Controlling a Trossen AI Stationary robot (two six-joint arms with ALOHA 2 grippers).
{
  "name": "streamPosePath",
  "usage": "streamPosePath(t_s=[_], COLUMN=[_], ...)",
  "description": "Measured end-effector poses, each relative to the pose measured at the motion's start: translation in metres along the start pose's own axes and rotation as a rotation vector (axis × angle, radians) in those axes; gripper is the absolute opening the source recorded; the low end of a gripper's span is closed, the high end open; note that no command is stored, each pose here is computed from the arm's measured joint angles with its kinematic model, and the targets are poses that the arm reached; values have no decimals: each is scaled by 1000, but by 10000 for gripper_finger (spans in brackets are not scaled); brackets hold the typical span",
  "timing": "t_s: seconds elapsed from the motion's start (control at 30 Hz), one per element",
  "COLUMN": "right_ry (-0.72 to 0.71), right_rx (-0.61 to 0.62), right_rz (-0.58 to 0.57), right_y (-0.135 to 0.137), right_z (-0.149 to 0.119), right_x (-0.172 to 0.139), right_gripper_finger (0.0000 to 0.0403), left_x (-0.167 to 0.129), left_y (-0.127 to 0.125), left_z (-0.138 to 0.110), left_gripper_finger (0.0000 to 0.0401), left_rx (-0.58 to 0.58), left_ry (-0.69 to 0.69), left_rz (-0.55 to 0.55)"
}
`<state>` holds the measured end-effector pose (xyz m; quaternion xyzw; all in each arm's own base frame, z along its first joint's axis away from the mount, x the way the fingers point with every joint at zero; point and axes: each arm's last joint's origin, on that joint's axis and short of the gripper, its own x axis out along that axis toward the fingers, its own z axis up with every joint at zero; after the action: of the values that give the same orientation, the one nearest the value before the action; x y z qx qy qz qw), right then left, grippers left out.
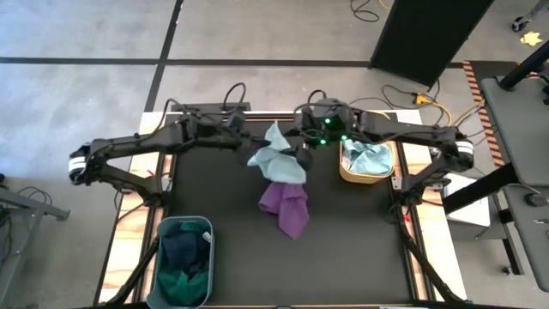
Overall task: Sort microfiber towel by color & place in baskets
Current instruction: Put the light blue microfiber towel into the yellow bin
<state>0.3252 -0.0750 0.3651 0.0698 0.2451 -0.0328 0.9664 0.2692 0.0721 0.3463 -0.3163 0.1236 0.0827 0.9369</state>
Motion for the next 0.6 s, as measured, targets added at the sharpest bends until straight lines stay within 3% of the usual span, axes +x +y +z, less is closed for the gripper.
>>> streamPosePath(t_s=[0.17,0.33,0.47,0.6], right_ry=[-15,-46,-42,-27], right_rx=[33,88,138,151], right_rz=[0,3,4,3], right_y=[-4,-7,-9,-9], right_z=[-2,-3,-5,-6], right_x=[23,39,47,46], right_gripper_finger=[285,266,203,94], left_x=[9,15,17,14], left_y=[-6,-8,-8,-8], left_z=[7,11,12,11], left_gripper_finger=[0,0,0,0], left_rx=[53,69,76,132], left_ry=[-65,-111,-127,-124], left_rz=[-123,-170,-179,-170])
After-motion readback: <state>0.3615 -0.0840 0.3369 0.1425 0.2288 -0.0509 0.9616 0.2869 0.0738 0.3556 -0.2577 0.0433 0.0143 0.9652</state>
